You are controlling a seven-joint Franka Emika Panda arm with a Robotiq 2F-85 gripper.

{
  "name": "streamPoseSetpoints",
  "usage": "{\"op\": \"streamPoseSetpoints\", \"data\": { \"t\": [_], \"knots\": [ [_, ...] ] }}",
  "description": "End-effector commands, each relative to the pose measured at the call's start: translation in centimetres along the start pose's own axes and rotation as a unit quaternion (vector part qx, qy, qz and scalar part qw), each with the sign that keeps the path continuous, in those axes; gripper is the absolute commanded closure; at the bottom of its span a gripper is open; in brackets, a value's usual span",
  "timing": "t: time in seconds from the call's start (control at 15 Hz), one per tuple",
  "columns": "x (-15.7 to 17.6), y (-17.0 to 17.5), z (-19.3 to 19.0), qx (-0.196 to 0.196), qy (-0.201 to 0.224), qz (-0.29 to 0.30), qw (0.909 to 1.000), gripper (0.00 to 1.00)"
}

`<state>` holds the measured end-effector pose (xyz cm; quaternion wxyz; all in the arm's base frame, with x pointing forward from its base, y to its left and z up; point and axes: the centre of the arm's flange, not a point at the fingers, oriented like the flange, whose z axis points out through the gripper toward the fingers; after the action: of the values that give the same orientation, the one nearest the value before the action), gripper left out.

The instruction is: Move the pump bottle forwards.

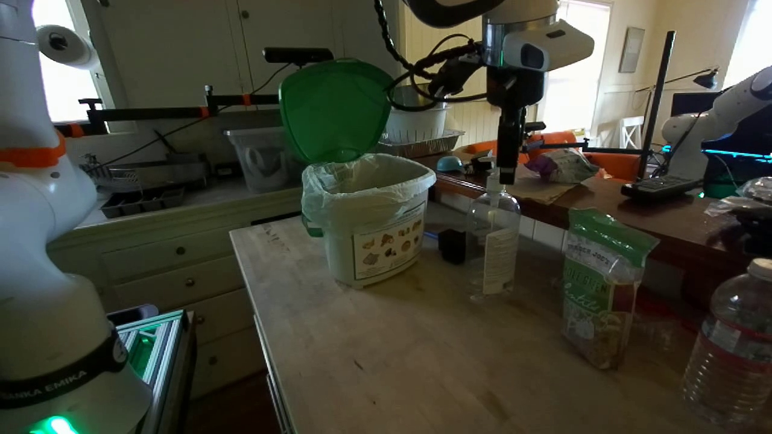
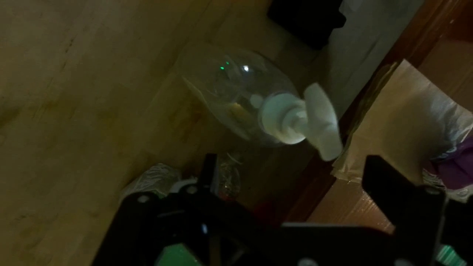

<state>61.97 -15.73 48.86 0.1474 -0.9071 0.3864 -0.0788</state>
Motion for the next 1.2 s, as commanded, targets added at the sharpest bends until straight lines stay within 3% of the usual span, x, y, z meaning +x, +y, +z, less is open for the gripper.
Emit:
{"op": "streamPoseSetpoints", "data": {
  "t": [0.0,0.13,0.2,0.6,0.73,0.87,1.13],
  "knots": [
    [0.8,-1.8,1.1,0.001,-0.009,-0.019,0.9998,0.0],
    [0.8,-2.4,1.4,-0.002,-0.011,-0.031,0.9995,0.17],
    [0.7,-2.6,1.6,-0.004,-0.013,-0.038,0.9992,0.34],
    [0.3,-3.1,2.2,-0.03,-0.02,-0.067,0.9971,0.81],
    [0.2,-3.0,2.3,-0.045,-0.024,-0.073,0.996,0.72],
    [0.1,-2.8,2.3,-0.061,-0.027,-0.081,0.9945,0.5],
    [0.1,-2.5,2.4,-0.08,-0.029,-0.091,0.9922,0.23]
  ]
}}
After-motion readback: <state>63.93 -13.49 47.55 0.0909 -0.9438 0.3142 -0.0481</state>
